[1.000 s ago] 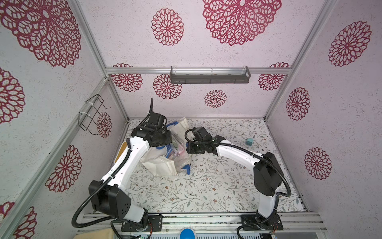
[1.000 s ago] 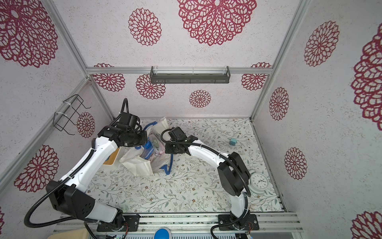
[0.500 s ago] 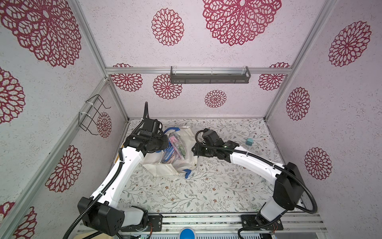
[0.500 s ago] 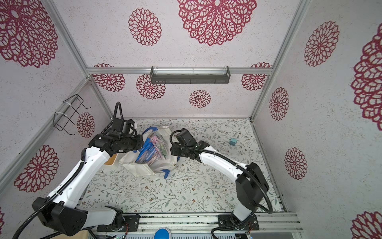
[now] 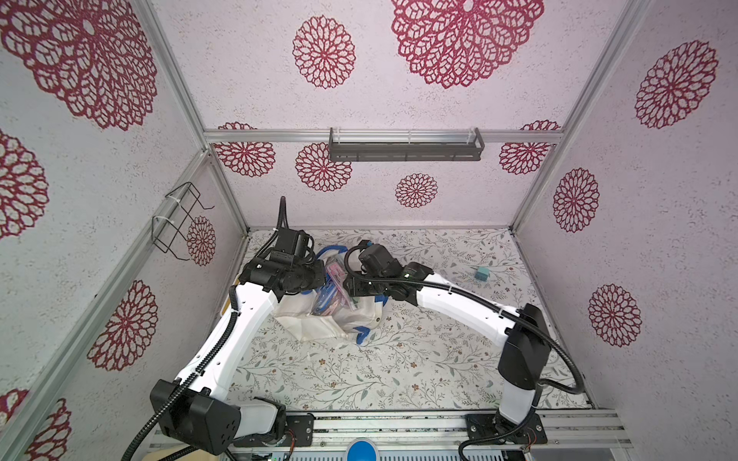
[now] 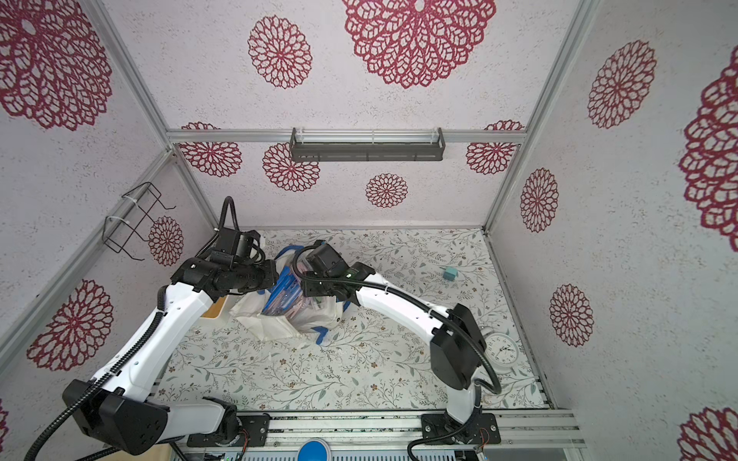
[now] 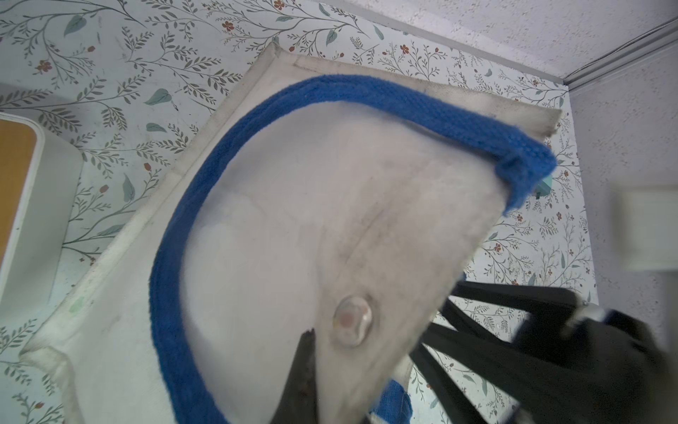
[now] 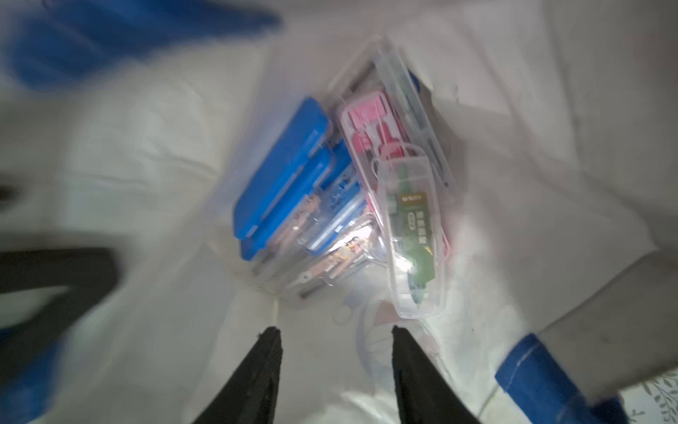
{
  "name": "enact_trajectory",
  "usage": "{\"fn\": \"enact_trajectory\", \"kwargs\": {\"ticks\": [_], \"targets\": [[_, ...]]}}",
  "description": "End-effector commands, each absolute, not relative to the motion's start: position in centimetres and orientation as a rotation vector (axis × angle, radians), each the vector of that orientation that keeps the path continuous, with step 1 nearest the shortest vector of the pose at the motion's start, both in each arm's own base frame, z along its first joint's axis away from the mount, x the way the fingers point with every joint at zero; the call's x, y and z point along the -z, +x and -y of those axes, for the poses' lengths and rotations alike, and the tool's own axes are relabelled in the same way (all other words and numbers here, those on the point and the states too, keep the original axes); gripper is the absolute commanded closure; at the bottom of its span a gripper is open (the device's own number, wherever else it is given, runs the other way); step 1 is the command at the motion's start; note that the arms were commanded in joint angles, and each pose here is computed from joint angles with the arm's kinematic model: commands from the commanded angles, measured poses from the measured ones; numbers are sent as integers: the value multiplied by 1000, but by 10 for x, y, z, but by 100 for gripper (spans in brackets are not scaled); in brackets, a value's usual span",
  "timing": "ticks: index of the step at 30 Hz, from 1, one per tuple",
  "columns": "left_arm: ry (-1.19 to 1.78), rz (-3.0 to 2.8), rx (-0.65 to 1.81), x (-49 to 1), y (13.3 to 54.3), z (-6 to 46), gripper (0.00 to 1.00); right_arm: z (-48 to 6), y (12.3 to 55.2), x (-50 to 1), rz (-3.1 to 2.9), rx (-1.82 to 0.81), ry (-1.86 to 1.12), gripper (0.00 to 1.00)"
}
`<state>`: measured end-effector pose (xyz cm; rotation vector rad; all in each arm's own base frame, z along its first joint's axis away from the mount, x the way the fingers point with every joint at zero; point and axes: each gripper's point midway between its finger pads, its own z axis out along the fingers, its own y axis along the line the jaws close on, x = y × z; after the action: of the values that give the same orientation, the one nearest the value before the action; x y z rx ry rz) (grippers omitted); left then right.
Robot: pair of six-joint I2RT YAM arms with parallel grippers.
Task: Take out the compass set from the canvas bag
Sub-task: Pick up the compass set from the canvas bag.
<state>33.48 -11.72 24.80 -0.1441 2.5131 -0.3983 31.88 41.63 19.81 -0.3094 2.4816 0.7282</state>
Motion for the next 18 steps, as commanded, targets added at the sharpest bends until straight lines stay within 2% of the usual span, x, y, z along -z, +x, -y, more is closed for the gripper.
{"fn": "enact_trajectory", "kwargs": {"ticks": [1, 6, 18], "targets": [[-154, -2493, 404, -257, 337, 118, 100, -405, 324, -190, -2497, -631, -337, 43], [-164, -2487, 408, -258, 339, 119, 100, -409, 333, -165, -2512, -573, -380, 36], [-177, -2495, 407, -257, 338, 118, 100, -416, 358, -120, -2581, -494, -380, 33]]}}
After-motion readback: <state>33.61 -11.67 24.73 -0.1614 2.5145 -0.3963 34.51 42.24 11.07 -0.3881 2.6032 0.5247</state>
